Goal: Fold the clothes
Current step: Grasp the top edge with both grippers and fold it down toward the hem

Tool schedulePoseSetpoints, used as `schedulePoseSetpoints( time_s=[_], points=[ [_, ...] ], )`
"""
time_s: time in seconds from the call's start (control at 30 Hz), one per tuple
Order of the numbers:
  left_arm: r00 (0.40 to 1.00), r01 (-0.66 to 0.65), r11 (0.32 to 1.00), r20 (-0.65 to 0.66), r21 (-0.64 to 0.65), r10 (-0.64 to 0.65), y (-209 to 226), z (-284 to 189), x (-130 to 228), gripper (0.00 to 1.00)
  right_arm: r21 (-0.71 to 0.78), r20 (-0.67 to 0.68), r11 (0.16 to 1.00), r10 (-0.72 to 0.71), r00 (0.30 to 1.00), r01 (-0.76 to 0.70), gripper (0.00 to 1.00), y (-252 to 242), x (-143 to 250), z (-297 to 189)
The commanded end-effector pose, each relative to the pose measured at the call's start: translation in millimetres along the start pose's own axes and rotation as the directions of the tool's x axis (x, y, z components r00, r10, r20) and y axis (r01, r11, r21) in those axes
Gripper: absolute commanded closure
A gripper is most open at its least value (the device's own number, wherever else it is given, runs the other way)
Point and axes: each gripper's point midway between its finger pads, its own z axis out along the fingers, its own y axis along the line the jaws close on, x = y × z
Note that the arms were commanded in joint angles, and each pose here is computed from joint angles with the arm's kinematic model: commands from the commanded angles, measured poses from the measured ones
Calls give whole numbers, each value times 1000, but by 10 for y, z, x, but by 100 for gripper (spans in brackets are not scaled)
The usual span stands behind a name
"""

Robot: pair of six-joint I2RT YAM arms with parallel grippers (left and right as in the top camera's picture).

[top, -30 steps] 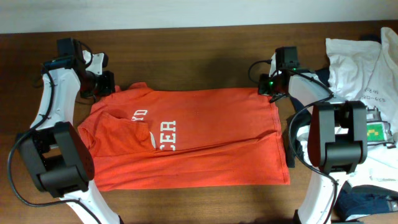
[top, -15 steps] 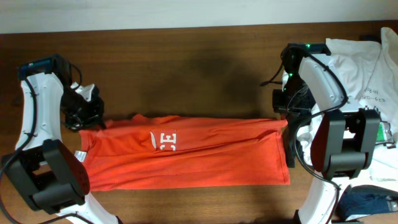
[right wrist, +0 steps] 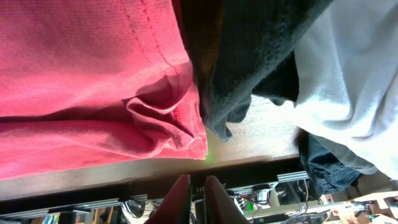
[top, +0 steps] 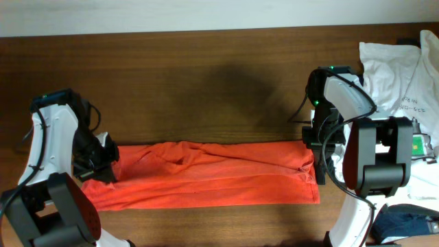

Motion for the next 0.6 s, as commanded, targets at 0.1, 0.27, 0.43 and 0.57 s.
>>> schedulePoseSetpoints(
  time_s=[0.1, 0.27, 0.43, 0.57],
  points=[
    [1000, 25, 999, 12, -31, -25, 22, 62, 64, 100, -43, -27, 998, -38, 999, 37, 55, 44, 76, 71],
    [997, -7, 999, 75, -38, 10, -57, 64, -85, 100, -206, -81, 975, -105, 991, 86, 55, 328, 183, 379],
    [997, -8, 999, 72, -43, 11, -52, 64, -79, 99, -233, -57, 967, -124, 991, 107, 66, 378, 137, 390],
    [998, -7, 999, 63, -47, 10, -43, 77, -59, 100, -218, -56, 970, -121, 991, 107, 96, 359, 126, 547]
  ],
)
